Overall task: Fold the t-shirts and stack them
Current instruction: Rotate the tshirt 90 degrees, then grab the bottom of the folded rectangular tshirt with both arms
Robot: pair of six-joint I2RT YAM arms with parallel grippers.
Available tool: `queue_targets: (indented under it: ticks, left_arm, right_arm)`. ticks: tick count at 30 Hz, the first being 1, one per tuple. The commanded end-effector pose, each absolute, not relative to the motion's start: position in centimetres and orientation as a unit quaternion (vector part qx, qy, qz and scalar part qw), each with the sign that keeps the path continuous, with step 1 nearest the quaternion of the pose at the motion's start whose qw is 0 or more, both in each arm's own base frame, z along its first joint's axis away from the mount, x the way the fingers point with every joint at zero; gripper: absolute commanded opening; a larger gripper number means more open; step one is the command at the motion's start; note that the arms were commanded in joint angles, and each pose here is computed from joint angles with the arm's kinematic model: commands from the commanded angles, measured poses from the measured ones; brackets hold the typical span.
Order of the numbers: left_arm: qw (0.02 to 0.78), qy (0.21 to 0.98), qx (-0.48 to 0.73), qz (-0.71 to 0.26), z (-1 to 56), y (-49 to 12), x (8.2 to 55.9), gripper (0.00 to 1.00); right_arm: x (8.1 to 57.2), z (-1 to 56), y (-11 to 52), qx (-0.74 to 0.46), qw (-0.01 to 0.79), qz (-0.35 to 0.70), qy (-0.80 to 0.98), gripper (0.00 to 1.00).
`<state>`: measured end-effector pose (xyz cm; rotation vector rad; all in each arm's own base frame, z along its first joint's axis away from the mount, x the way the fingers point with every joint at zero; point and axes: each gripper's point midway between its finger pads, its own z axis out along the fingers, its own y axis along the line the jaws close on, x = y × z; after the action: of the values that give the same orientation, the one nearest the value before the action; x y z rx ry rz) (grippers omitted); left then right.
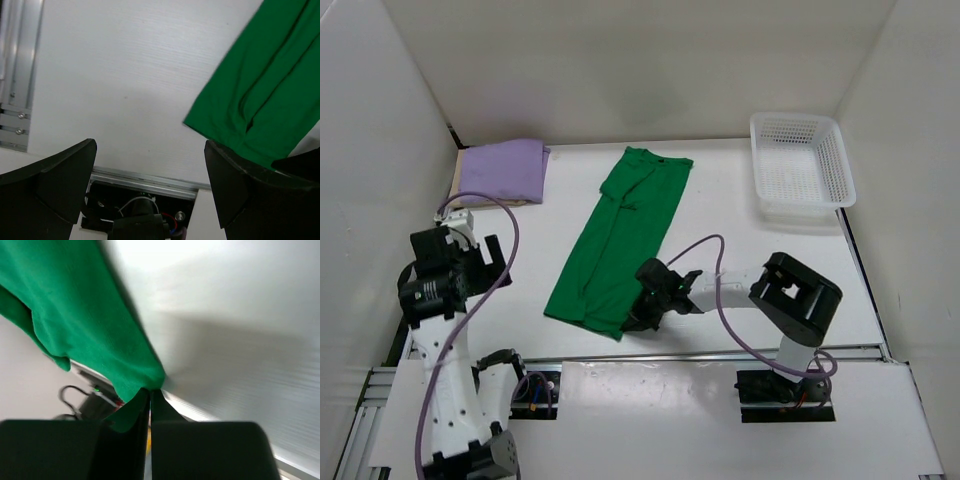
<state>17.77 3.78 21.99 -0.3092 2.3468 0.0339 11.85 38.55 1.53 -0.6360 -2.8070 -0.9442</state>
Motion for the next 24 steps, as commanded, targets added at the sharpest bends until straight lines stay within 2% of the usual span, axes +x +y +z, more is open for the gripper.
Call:
queue_targets:
  ticks: [1, 6, 11, 13, 16, 17, 21, 24]
  left_arm:
    - [0.32, 0.941, -0.106, -0.04, 20.7, 2.0, 18.1, 1.0]
    - [0.268, 0.962, -0.036, -0.047, 20.7, 0.1, 20.6, 1.0]
    - [0.227, 0.961, 0.159, -0.017, 20.3, -6.9, 22.0, 0.99]
    - [0.218, 0.952, 0.209, -0.053, 20.2, -10.0, 21.4, 0.97]
    - [0.229, 0.937, 0.252, -0.08, 19.2, -12.7, 21.0, 0.97]
    - [0.221, 0.928, 0.285, -0.094, 18.0, -13.9, 19.3, 0.97]
    - [0.216, 0.912, 0.319, -0.144, 13.8, -16.5, 18.2, 0.99]
    - [0.183, 0.912, 0.326, -0.171, 10.4, -18.1, 18.2, 0.99]
  right_arm:
    - [9.0, -0.6, 32.4, -0.109, 0.062, -0.222, -0.967, 0.0]
    - [7.8, -0.7, 27.8, -0.033, 0.058, -0.235, -0.97, 0.0]
    - [6.4, -1.2, 24.5, 0.023, 0.062, -0.233, -0.97, 0.0]
    - [6.2, -0.7, 24.4, 0.024, 0.079, -0.251, -0.965, 0.02]
    - [7.0, 0.1, 24.2, 0.041, 0.064, -0.265, -0.961, 0.24]
    - [7.2, 0.4, 24.0, 0.05, 0.054, -0.265, -0.962, 0.35]
    - [8.0, 1.5, 24.0, 0.071, 0.019, -0.271, -0.96, 0.49]
    - [8.6, 2.2, 24.2, 0.073, -0.003, -0.279, -0.958, 0.5]
